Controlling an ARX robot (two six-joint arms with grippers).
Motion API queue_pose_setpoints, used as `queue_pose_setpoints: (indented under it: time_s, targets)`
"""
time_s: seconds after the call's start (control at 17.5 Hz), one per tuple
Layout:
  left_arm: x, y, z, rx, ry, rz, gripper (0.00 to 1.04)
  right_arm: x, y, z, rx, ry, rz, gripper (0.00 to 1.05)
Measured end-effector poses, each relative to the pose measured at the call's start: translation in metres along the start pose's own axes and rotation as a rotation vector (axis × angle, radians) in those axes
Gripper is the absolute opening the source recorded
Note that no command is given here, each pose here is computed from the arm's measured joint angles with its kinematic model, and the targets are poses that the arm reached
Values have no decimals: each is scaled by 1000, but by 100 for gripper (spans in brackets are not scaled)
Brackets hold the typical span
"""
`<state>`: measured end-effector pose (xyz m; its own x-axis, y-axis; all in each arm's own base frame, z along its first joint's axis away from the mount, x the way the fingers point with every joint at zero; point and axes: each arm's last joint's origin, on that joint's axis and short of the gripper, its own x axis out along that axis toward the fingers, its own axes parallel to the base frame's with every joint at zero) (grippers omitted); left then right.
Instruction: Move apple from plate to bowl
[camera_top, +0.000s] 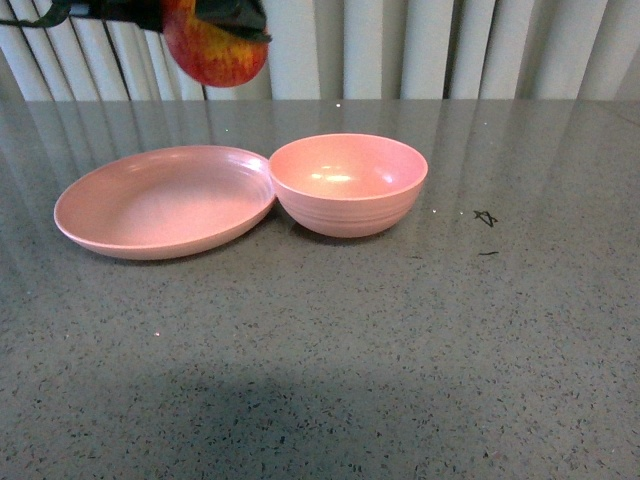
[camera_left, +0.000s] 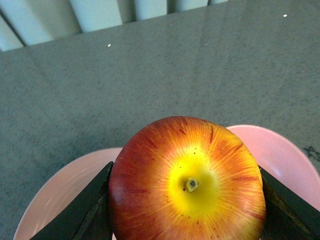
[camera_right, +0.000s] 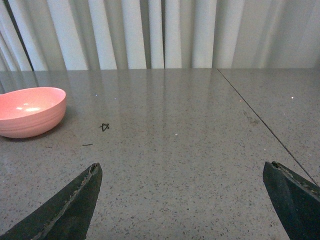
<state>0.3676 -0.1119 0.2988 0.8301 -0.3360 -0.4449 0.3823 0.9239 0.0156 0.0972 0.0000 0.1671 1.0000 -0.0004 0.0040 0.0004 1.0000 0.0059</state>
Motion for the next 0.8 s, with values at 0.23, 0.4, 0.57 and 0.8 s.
queue_pose_setpoints:
  time_s: [0.23, 0.4, 0.57, 0.8]
  targets:
    - [23, -35, 6, 32, 14, -78, 68, 0, 0, 0, 0, -1, 0, 98]
    - [42, -54, -1, 27, 52, -117, 68, 0, 0, 0, 0, 0, 0, 98]
    - [54, -64, -7, 19, 71, -137, 68, 0, 0, 0, 0, -1, 0, 98]
    - [72, -66, -22, 11, 119, -136, 68, 0, 0, 0, 0, 0, 0, 98]
